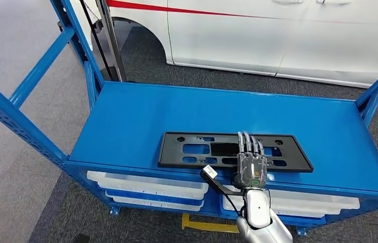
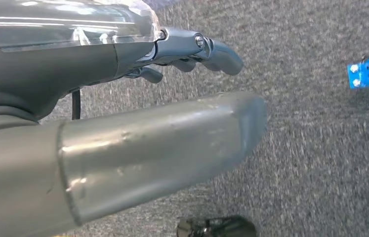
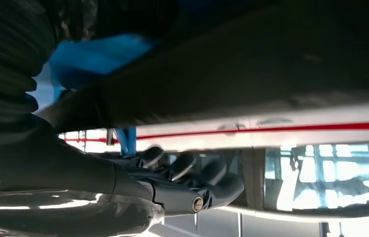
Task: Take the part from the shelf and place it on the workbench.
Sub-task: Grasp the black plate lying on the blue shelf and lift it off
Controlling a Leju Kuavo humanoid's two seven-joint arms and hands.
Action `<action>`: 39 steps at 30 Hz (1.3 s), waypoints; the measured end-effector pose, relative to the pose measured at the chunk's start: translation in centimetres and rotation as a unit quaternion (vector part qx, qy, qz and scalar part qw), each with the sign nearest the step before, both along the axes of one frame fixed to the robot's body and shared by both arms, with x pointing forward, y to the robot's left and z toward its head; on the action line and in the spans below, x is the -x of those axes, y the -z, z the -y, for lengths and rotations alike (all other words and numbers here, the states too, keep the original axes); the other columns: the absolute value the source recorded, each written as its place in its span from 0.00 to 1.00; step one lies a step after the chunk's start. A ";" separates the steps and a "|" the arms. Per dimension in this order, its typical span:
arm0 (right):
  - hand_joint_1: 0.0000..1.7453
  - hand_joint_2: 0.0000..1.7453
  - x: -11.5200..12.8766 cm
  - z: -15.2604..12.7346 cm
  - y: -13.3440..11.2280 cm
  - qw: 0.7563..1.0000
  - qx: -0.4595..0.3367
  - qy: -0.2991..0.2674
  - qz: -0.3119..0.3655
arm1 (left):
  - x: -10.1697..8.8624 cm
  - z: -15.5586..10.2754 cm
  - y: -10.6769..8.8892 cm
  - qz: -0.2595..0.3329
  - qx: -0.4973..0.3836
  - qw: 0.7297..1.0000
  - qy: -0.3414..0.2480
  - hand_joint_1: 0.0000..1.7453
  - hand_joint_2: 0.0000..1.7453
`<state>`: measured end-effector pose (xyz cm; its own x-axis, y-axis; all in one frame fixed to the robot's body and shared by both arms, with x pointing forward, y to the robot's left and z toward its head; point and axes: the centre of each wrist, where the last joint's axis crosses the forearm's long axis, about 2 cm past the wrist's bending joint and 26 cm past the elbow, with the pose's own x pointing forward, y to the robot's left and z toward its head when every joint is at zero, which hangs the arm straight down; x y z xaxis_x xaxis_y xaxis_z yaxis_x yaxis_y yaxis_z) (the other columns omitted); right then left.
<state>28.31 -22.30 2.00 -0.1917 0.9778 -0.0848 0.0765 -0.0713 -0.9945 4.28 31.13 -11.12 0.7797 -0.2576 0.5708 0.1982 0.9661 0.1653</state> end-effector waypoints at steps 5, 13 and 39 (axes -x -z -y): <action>1.00 1.00 0.2 0.5 0.4 1.000 -0.008 0.011 -0.020 | 0.3 -0.1 0.0 -0.004 0.000 1.000 -0.001 0.00 0.00; 1.00 1.00 0.1 1.1 0.4 0.999 -0.016 0.027 -0.028 | 0.2 -0.1 0.0 -0.003 0.000 1.000 -0.006 0.00 0.00; 1.00 1.00 3.9 -6.9 -8.8 0.843 -0.517 -0.135 0.057 | 0.7 0.4 0.1 -0.002 0.007 0.999 -0.038 0.00 0.00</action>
<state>24.40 -15.39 10.78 -0.4669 0.4621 0.7540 0.0510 0.8653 -0.4987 3.53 30.70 -11.21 0.7989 -0.1898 0.5707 0.1248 0.9806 0.1515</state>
